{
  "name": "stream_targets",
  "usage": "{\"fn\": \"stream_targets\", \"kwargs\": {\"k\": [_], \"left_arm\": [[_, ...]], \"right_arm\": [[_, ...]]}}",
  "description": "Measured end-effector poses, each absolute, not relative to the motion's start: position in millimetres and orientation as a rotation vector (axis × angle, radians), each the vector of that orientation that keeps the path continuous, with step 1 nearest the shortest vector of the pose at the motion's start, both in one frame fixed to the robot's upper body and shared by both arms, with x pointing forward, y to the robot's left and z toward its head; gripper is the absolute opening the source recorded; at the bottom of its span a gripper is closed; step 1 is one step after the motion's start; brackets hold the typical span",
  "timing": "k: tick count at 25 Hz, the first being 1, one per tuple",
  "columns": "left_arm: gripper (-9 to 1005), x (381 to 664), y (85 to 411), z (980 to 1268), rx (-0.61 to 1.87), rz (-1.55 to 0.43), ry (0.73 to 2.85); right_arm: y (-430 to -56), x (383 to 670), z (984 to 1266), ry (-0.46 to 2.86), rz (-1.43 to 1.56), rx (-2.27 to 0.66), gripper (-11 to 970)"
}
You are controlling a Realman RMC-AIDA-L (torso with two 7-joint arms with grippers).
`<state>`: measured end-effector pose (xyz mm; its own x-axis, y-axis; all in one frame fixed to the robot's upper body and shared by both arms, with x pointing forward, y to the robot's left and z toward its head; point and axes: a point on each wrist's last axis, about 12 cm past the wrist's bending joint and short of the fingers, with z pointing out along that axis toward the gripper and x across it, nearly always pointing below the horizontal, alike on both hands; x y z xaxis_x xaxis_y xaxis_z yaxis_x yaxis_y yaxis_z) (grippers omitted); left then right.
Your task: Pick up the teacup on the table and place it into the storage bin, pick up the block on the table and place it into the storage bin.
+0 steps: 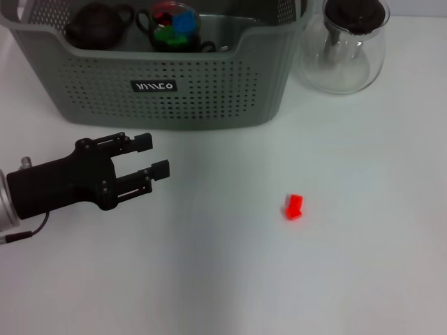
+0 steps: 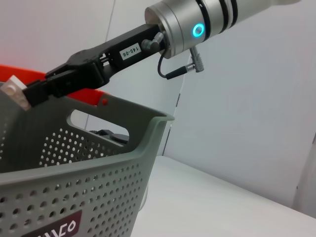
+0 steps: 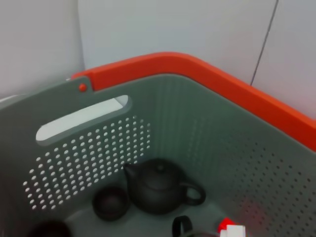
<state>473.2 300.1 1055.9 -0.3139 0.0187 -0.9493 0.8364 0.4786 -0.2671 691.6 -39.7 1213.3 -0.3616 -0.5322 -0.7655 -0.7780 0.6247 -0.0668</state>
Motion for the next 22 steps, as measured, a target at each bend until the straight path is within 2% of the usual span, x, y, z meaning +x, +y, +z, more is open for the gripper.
{"fn": "stream_targets", "kwargs": {"k": [2,8,12,14,18,22], "left_arm": [[639,473.3,300.6,1055.4,0.737,-0.988,1.695],[640,473.5,301.1,1055.3,0.736,-0.986,1.696],[640,473.2,302.5,1056.0,0.730,-0.984,1.692],[640,472.9,302.8,1056.0,0.728,-0.985,1.692],[640,472.8,303.2,1055.9,0.726,-0.982,1.693],[640,473.8,303.4,1055.9,0.725,-0.976,1.696]], "right_arm": [[-40.2,691.8,1214.4,2.052,0.396,-1.024,121],[-50.3,691.5,1225.8,1.985,0.410,-0.988,249],[-79.9,674.4,1254.9,1.805,0.538,-0.873,440],[-103.1,653.8,1268.3,1.682,0.641,-0.843,531],[-163.1,596.9,1273.5,1.460,0.754,-0.942,704],[-224.1,547.0,1262.2,1.455,0.778,-1.114,682]]}}
